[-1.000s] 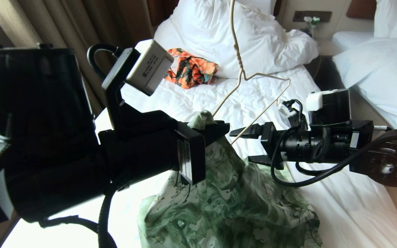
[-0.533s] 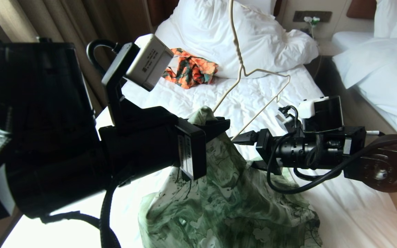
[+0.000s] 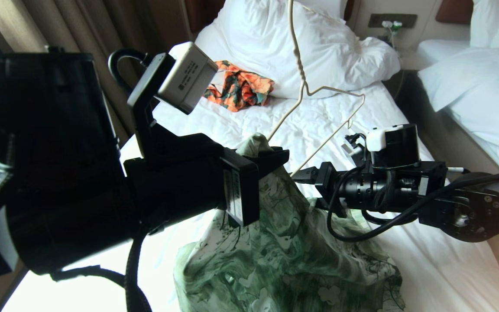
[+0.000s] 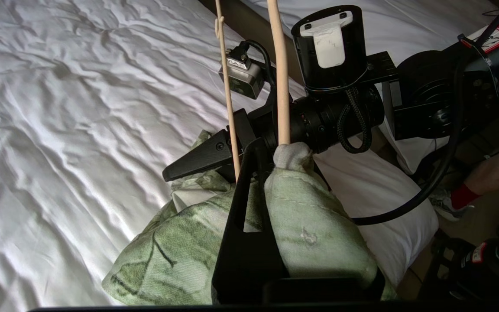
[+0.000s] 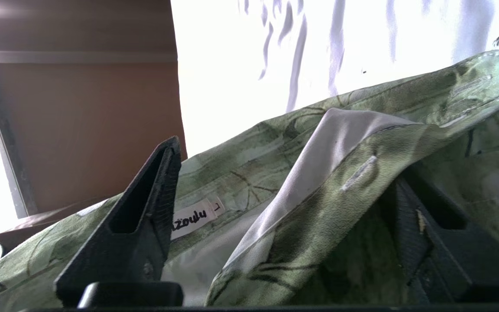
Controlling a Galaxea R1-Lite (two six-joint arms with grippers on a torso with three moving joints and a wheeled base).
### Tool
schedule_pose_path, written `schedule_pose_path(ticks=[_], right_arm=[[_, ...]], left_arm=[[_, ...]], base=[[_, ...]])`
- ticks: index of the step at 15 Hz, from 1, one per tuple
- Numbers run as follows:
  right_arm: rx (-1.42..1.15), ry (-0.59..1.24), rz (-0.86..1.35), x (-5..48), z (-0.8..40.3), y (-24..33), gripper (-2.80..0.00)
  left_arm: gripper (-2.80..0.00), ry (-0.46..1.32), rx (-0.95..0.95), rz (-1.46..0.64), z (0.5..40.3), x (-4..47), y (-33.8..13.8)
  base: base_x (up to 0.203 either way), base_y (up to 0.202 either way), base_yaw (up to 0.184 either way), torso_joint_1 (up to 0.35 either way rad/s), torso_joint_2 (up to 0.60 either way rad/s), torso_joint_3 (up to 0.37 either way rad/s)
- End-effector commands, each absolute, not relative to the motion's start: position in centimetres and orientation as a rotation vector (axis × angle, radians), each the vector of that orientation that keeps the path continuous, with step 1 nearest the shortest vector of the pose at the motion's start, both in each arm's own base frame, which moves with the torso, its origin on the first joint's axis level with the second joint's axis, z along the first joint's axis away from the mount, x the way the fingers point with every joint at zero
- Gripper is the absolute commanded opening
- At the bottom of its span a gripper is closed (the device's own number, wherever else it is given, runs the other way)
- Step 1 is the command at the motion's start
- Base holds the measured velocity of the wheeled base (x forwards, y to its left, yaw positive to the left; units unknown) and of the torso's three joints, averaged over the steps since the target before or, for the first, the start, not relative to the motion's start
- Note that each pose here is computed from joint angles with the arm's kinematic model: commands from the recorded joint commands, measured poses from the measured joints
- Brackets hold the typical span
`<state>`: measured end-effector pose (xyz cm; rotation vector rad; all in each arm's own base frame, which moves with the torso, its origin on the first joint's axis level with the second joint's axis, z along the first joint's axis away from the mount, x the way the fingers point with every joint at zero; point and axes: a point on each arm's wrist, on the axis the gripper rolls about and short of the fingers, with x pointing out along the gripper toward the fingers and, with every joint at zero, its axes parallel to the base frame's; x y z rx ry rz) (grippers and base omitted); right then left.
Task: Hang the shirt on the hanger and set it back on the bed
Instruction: Hook the other side of the shirt onto the hanger
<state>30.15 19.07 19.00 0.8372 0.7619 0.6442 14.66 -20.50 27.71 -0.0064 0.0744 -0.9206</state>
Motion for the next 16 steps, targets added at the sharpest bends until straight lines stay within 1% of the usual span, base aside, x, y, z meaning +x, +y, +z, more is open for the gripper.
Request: schedule_pose_path(ticks=[1,4,9,14,16], right_arm=[[0.840,0.771,0.642,30.5,18.7,19.3,-2.80],[0.838,0.787,0.633,30.8,18.0,19.4,-2.80],[0.843,0.772,0.635,30.9,18.4,19.3,-2.80],[0.891,0.692,0.544,32.2,19.8,14.9,-2.80],[0.903,0.663,0.521,32.2,20.5,13.6,-2.80]], left_arm=[[-2.80,0.072,-0.008,-0.920,27.8,14.6,-20.5],[-2.80,0.057,-0.016,-0.919,28.2,14.6,-20.4],[-2.80,0.050,-0.022,-0.911,28.4,14.6,-20.2],[-2.80,0.065,-0.054,-0.940,28.6,13.5,-20.1],[-2.80,0.080,-0.047,-0.900,28.2,14.2,-21.0]], base=[[0.000,0.000,0.000,0.000,0.00,0.000],[0.000,0.000,0.000,0.000,0.00,0.000],[0.000,0.000,0.000,0.000,0.00,0.000],[0.000,0.000,0.000,0.000,0.00,0.000],[0.000,0.000,0.000,0.000,0.00,0.000]])
